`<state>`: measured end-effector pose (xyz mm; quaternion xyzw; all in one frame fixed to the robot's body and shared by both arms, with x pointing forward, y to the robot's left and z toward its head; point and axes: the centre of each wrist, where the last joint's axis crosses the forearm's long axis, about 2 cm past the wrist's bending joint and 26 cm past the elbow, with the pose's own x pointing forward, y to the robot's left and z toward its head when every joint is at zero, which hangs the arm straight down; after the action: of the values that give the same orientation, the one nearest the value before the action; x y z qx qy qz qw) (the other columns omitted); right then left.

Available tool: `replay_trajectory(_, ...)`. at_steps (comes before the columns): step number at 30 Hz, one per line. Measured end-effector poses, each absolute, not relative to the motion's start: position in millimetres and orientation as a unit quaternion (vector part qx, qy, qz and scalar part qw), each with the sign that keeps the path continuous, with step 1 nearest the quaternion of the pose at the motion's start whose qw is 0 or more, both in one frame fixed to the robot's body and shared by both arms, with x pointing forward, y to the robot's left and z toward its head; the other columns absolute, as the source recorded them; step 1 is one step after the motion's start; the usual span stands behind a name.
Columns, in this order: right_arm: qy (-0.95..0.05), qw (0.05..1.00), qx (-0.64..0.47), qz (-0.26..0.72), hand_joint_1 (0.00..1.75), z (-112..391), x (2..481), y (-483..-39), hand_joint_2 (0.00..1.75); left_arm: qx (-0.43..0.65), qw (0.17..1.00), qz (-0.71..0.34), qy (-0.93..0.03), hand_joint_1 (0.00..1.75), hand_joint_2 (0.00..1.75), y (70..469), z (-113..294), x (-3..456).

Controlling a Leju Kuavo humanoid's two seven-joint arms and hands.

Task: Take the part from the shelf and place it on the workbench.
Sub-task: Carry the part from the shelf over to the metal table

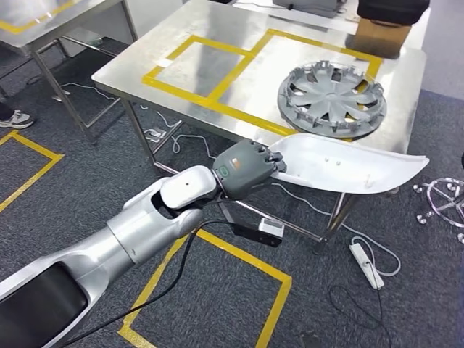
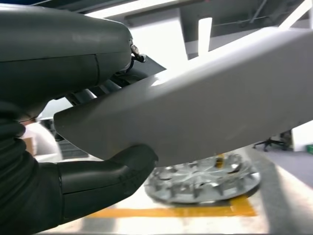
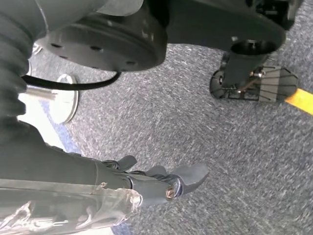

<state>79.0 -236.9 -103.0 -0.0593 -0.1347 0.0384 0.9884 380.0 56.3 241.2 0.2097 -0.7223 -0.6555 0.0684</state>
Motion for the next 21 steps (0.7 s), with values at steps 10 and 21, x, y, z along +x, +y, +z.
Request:
replay_trajectory(10, -0.138, 0.988, -0.062, 0.044, 0.00, -102.9, 79.2, -236.4, 1.75, 0.207, 0.074, -0.659, -0.719, 1.75, 1.75, 61.1, 236.9, 380.9)
replay_trajectory(21, -0.138, 0.987, -0.062, 0.048, 0.00, -103.0, 78.8, -236.5, 1.75, 0.210, 0.073, -0.658, -0.719, 1.75, 1.75, 59.4, 237.5, 380.1)
